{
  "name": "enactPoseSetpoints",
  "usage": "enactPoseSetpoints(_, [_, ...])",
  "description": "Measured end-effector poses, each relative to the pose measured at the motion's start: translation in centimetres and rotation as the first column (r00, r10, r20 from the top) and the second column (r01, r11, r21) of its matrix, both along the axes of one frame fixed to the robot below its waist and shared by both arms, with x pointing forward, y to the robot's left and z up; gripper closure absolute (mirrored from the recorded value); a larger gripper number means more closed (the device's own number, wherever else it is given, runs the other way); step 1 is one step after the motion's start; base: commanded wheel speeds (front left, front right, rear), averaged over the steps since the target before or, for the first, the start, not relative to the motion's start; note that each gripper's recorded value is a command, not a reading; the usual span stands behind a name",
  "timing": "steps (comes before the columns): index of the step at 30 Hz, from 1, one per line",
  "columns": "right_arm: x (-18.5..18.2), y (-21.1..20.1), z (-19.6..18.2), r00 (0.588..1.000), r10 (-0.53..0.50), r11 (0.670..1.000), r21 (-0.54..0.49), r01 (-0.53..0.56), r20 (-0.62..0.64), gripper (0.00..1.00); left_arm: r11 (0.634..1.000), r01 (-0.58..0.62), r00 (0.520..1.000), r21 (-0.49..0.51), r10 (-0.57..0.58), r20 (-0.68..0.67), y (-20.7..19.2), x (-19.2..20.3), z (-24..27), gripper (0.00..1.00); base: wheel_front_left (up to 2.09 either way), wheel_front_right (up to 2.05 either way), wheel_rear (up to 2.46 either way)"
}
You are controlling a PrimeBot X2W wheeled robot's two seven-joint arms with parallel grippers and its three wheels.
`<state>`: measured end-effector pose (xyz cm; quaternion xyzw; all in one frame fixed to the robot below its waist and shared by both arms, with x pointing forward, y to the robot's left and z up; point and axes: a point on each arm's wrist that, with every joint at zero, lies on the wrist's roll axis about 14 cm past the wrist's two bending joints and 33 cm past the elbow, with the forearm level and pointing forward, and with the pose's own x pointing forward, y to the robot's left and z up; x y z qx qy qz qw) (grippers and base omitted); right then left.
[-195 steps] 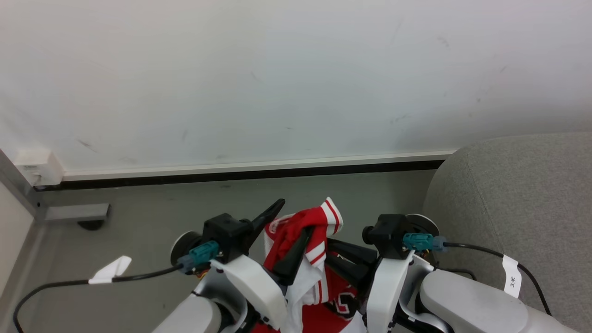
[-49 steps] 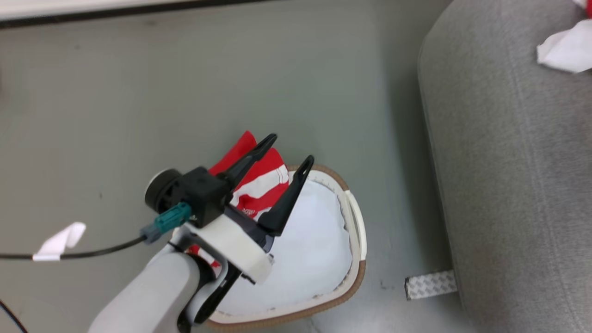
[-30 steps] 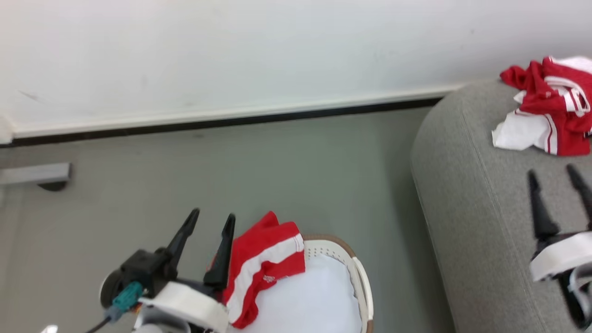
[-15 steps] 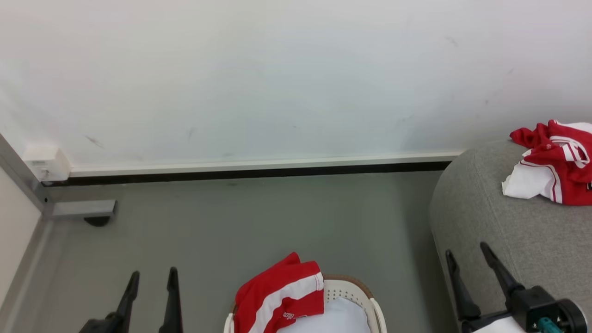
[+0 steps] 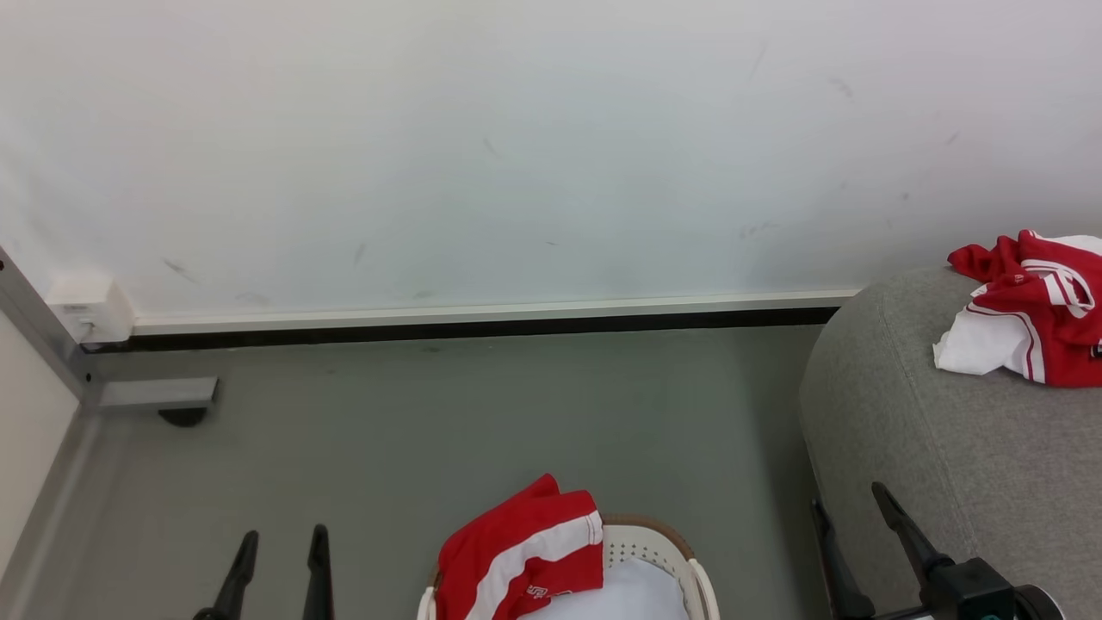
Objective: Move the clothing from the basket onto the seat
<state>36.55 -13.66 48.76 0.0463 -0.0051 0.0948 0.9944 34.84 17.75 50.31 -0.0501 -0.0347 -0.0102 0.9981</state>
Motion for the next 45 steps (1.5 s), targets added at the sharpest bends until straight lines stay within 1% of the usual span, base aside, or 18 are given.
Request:
enactPoseSetpoints(7, [-0.1,-0.4,-0.2,1.0,-0.012,1.0,0.001,0.012,-0.008,0.0,1.0,0.027,1.0,-0.006,-0.027,-0.013,-0.7,0.3,-0.5,0.0,0.0,0.0,0.0])
enactPoseSetpoints(11, [0.1,-0.6,-0.6,1.0,-0.021,1.0,0.001,0.021,-0.02,0.0,0.998,0.07,0.997,-0.003,-0.07,-0.024,-1.7,1.2,-0.9,0.0,0.0,0.0,0.0])
enactPoseSetpoints(17, [1.6,-0.9,-0.7,0.999,-0.029,1.0,0.002,0.029,-0.022,0.0,0.982,0.184,0.981,0.047,-0.18,-0.071,-4.0,4.3,-2.5,0.0,0.0,0.0,0.0])
enactPoseSetpoints(20, [2.6,-1.4,-1.0,0.999,-0.04,0.999,0.002,0.04,-0.029,0.0,0.964,0.256,0.963,0.071,-0.248,-0.108,-5.7,6.6,-3.6,0.0,0.0,0.0,0.0])
enactPoseSetpoints(22, [3.3,-1.7,-1.4,0.998,-0.048,0.999,0.004,0.048,-0.037,0.0,0.948,0.304,0.944,0.089,-0.287,-0.164,-6.7,7.9,-5.1,0.0,0.0,0.0,0.0])
enactPoseSetpoints(26, [4.7,-2.4,-2.4,0.996,-0.07,0.997,0.017,0.071,-0.06,0.0,0.9,0.42,0.877,0.115,-0.371,-0.306,-9.2,9.8,-9.3,0.0,0.0,0.0,0.0])
enactPoseSetpoints(31, [6.2,-3.7,-4.3,0.99,-0.104,0.994,0.024,0.107,-0.1,0.0,0.832,0.543,0.749,0.116,-0.416,-0.515,-11.4,10.1,-16.2,0.0,0.0,0.0,0.0])
enactPoseSetpoints(35, [7.3,-4.5,-5.8,0.984,-0.126,0.991,0.029,0.131,-0.129,0.0,0.793,0.605,0.642,0.075,-0.43,-0.635,-12.5,9.8,-21.2,0.0,0.0,0.0,0.0])
enactPoseSetpoints(39, [8.3,-5.1,-7.3,0.978,-0.141,0.988,0.039,0.149,-0.157,0.0,0.769,0.639,0.543,0.033,-0.42,-0.727,-13.1,9.6,-25.7,0.0,0.0,0.0,0.0])
enactPoseSetpoints(41, [8.6,-5.3,-8.1,0.974,-0.145,0.987,0.043,0.155,-0.172,0.0,0.753,0.657,0.499,0.032,-0.403,-0.767,-12.9,9.4,-27.8,0.0,0.0,0.0,0.0])
enactPoseSetpoints(43, [8.8,-5.5,-9.0,0.97,-0.152,0.985,0.053,0.164,-0.191,0.0,0.745,0.665,0.475,0.044,-0.377,-0.795,-12.5,9.7,-29.6,0.0,0.0,0.0,0.0])
enactPoseSetpoints(45, [8.9,-5.8,-9.9,0.964,-0.159,0.983,0.059,0.175,-0.212,0.0,0.746,0.664,0.459,0.043,-0.362,-0.812,-12.5,10.1,-30.9,0.0,0.0,0.0,0.0])
